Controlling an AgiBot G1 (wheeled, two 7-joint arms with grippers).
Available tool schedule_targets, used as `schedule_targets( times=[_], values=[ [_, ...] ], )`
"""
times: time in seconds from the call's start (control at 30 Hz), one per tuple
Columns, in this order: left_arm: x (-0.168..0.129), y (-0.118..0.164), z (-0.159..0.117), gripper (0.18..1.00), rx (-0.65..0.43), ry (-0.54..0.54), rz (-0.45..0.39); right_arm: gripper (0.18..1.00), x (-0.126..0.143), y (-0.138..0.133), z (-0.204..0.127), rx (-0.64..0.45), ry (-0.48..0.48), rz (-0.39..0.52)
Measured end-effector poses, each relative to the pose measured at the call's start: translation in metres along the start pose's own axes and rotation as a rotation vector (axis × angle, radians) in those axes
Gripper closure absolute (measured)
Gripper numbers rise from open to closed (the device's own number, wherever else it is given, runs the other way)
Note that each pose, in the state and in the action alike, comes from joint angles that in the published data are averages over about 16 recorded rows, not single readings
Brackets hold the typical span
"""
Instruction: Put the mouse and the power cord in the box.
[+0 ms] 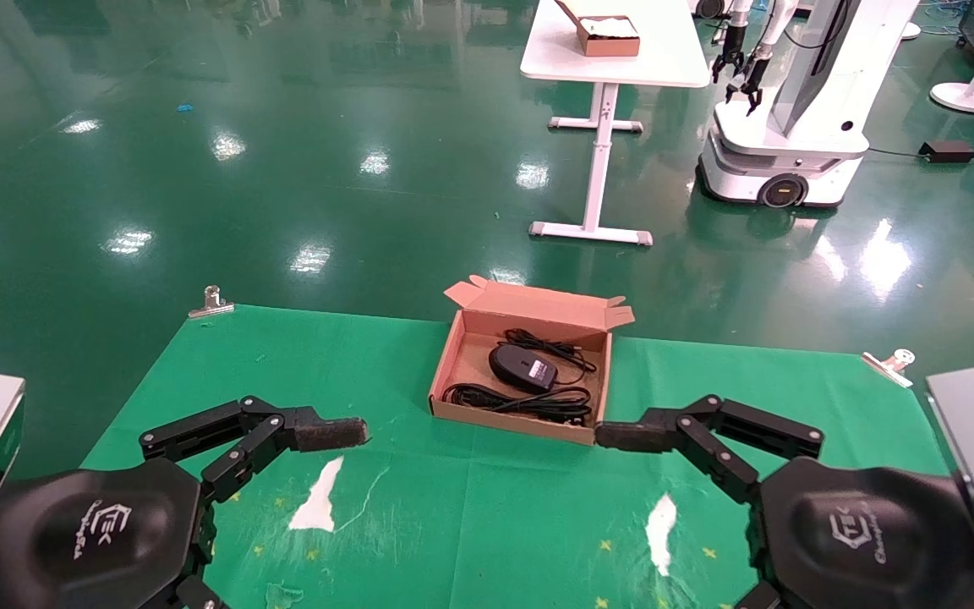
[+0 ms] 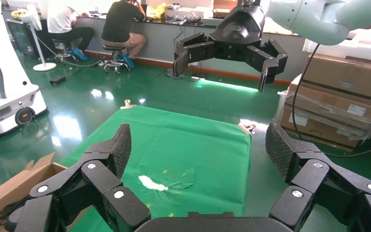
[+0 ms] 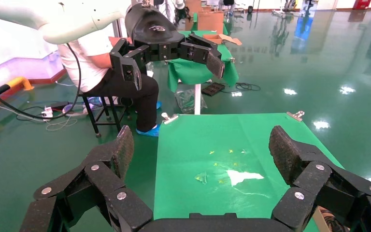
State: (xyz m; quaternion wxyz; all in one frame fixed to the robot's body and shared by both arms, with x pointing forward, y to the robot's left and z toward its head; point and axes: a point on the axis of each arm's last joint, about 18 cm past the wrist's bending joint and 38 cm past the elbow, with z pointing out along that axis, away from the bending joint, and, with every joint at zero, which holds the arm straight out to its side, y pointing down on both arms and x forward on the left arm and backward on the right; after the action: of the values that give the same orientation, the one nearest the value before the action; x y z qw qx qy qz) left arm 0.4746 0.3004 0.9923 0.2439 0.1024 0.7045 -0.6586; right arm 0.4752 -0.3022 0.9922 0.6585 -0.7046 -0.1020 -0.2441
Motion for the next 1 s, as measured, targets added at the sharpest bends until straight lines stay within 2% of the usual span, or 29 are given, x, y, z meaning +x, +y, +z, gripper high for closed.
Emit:
schedule_targets(
  times=[1.0],
  values=[
    [-0.0005,0.0005,0.0005,0.184,0.0,-0.001,-0.001,0.178,0.0007,0.0002,-0.0001,-0.001,0.002,-0.001]
  ],
)
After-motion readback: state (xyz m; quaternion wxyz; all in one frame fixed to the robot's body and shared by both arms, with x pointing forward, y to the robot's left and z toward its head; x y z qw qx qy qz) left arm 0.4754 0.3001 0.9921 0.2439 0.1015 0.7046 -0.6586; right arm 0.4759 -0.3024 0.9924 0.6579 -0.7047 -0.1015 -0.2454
